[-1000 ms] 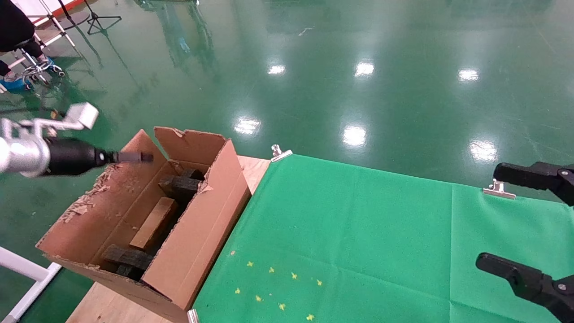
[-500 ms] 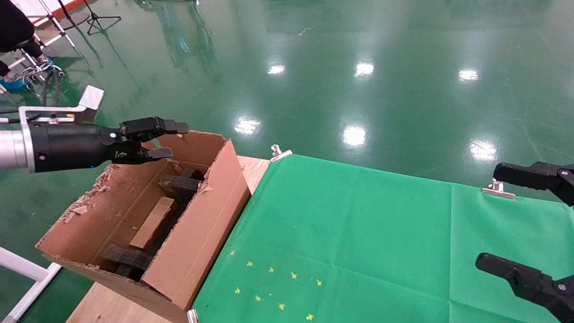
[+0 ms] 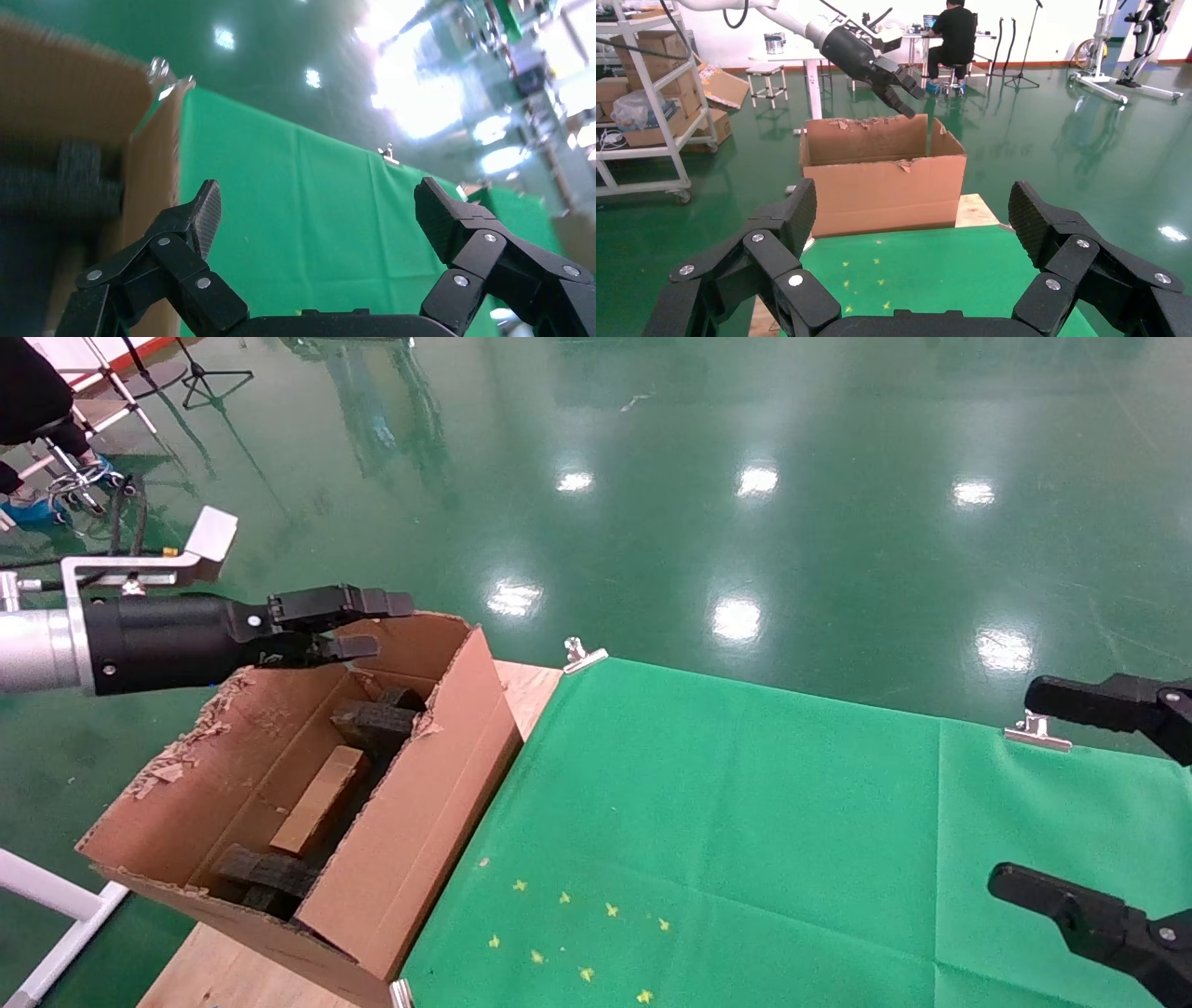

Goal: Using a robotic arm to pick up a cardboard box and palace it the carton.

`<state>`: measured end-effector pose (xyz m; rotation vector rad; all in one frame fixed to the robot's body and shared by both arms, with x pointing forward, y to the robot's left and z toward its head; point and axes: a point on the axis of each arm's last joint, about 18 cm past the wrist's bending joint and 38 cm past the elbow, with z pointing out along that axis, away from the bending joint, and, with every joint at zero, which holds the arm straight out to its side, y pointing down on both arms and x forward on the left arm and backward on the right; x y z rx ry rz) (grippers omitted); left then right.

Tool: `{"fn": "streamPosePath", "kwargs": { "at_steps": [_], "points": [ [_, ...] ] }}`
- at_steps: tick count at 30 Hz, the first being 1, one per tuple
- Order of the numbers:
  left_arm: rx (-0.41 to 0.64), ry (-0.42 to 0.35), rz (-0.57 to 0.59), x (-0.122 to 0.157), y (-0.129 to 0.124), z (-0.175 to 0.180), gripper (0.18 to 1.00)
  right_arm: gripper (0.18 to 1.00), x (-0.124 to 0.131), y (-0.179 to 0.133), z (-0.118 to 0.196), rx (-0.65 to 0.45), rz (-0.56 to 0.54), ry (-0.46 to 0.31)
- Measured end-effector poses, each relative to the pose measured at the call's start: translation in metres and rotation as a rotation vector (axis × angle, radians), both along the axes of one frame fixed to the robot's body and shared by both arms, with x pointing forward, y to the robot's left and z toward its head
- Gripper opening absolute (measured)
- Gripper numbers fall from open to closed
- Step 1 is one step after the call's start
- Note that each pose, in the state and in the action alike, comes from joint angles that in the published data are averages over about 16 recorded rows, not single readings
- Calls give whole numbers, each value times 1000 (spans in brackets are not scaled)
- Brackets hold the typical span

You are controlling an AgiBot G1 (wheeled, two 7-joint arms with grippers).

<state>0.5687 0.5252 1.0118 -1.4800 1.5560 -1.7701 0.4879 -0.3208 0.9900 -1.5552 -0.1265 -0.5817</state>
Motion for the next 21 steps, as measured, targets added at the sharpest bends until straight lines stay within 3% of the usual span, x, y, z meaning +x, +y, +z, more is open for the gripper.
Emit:
{"fn": "streamPosePath", "kwargs": {
  "at_steps": [21],
  "points": [
    [315,-363,-286,1,-79,13,1001,1001,0,0,0,0,0,0]
  ]
}}
